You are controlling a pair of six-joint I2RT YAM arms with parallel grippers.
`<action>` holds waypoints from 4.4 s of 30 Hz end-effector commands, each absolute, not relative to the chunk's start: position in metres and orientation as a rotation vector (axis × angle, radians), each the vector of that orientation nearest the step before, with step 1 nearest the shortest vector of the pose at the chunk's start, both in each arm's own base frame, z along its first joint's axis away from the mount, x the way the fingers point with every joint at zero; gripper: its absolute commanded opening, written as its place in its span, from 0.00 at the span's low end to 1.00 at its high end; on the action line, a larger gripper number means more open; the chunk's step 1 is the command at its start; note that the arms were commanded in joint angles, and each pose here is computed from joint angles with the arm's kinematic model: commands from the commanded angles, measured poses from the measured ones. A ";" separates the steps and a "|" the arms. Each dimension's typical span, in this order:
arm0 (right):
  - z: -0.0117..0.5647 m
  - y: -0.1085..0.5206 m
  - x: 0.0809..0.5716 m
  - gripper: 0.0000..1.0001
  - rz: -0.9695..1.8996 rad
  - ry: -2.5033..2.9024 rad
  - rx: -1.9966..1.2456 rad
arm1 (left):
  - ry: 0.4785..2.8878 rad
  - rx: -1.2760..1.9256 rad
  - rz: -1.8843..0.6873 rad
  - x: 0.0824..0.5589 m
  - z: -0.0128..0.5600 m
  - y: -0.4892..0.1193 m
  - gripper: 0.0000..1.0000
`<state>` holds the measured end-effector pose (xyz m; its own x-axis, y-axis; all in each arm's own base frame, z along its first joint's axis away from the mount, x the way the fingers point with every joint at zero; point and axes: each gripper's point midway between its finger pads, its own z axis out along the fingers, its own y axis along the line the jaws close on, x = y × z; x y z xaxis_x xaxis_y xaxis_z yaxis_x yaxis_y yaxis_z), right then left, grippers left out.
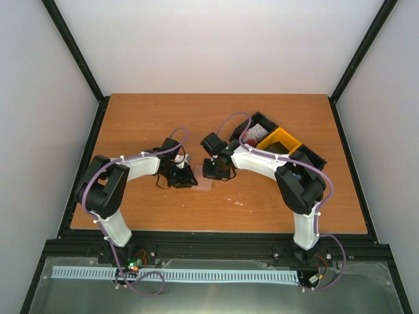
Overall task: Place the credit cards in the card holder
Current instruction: Close the card holder at the center of the board.
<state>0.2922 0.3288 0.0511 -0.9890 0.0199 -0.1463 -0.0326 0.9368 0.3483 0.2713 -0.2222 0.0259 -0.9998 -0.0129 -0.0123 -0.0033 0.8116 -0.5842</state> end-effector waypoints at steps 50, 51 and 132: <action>0.030 0.340 0.294 0.03 0.468 3.028 -0.128 | 2.966 0.057 -0.981 0.273 0.021 -0.225 0.21; 0.031 0.338 0.294 0.03 0.459 3.030 -0.134 | 2.967 0.055 -0.980 0.273 0.021 -0.225 0.21; 0.065 0.343 0.308 0.15 0.736 2.799 -0.018 | 2.896 -0.024 -0.805 0.301 0.040 -0.213 0.41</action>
